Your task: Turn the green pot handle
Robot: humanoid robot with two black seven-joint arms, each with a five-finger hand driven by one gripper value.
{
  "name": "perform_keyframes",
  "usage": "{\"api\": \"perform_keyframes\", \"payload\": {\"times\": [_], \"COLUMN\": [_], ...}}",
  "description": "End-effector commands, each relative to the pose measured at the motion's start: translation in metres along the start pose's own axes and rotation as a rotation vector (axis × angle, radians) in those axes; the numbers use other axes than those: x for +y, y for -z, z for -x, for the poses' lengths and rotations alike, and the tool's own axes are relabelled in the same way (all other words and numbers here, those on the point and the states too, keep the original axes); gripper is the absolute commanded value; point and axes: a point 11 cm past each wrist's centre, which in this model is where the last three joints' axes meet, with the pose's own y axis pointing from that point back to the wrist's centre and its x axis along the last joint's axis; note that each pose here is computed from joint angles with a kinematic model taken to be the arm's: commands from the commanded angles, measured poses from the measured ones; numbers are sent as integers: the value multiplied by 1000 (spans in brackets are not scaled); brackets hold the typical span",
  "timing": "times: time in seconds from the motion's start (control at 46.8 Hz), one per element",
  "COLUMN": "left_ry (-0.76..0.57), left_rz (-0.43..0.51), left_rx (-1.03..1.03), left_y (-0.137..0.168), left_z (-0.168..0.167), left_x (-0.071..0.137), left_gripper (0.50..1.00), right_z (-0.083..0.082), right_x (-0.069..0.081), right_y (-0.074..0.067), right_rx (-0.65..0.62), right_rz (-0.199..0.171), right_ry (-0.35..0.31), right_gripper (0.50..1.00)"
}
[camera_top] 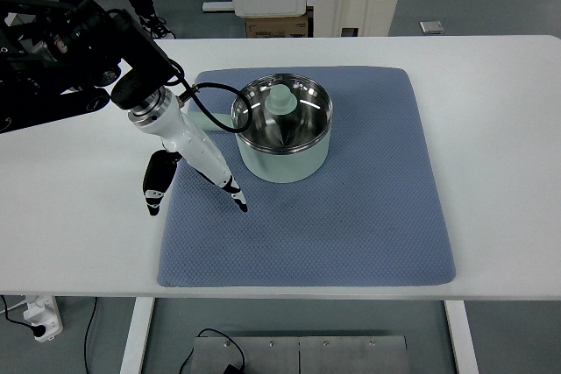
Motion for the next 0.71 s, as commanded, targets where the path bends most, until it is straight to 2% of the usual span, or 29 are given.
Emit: {"api": "perform_keyframes", "payload": {"times": [0.0, 0.064, 0.214, 0.385, 0.598, 0.684], "left_ry": [-33, -80, -240, -438, -674, -771], "left_rz": [43, 85, 250, 380, 458, 470], "left_rx": [1, 24, 149, 256, 428, 509], "left_y": [-11, -19, -41, -49, -27, -9], "left_z": [-8, -19, -51, -88, -116, -123], "left_x": [-1, 2, 13, 31, 59, 66], "left_gripper": [1000, 1000, 1000, 1000, 1000, 1000], "right_z": [0, 0, 0, 0, 0, 0], "right_x": [0, 0, 0, 0, 0, 0], "right_y": [0, 0, 0, 0, 0, 0], "right_rx": [1, 1, 1, 1, -1, 1], "right_rz": [0, 0, 0, 0, 0, 0], "right_ry": [1, 1, 1, 0, 1, 0], "right_gripper": [1000, 1000, 1000, 1000, 1000, 1000]}}
